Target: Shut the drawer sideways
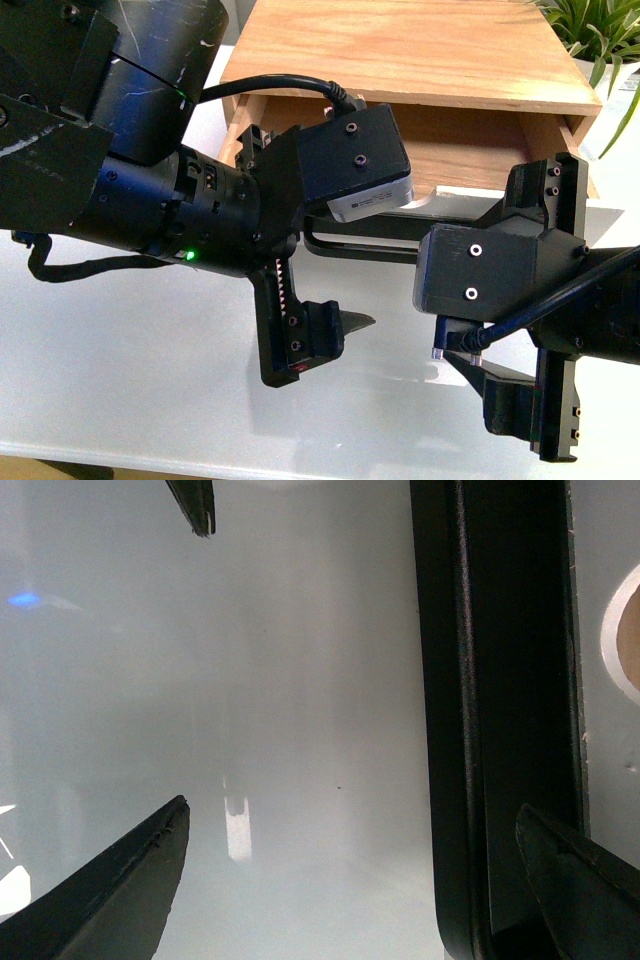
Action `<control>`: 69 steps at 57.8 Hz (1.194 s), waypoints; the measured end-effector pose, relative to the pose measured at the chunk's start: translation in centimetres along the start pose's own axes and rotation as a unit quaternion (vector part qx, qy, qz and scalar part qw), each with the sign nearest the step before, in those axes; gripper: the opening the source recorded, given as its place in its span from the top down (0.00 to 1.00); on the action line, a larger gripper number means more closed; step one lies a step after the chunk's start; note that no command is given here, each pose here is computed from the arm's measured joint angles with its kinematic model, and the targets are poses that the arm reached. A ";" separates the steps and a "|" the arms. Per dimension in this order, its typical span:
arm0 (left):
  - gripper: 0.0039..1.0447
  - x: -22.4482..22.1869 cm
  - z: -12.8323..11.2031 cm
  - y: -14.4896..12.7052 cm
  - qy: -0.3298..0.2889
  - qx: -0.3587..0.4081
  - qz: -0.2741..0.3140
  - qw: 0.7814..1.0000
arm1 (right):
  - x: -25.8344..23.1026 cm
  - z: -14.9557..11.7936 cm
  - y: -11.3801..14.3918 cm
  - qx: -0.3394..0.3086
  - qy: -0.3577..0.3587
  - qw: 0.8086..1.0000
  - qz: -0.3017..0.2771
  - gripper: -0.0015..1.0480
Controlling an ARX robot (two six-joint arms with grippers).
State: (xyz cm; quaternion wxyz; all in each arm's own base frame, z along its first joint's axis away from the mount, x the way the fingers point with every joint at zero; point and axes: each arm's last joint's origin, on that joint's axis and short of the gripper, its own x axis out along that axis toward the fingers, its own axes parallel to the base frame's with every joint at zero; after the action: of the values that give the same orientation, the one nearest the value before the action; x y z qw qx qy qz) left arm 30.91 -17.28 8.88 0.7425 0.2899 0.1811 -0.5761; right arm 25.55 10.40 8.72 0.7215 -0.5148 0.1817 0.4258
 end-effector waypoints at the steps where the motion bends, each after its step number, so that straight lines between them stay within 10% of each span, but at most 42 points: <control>1: 0.08 0.1 0.0 0.0 0.001 0.000 -0.001 1.000 | 0.0 0.0 0.0 0.000 0.000 1.000 0.000 0.09; 69: 0.08 1.7 0.3 0.0 0.018 0.038 -0.008 0.999 | 1.9 -1.3 -0.2 0.007 0.009 1.000 -0.003 0.09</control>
State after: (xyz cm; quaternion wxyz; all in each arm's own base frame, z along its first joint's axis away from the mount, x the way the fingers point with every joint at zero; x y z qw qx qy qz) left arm 31.39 -18.70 8.10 0.7230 0.3264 0.1744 -0.5834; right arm 26.99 9.98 6.98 0.7247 -0.5139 0.1897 0.4179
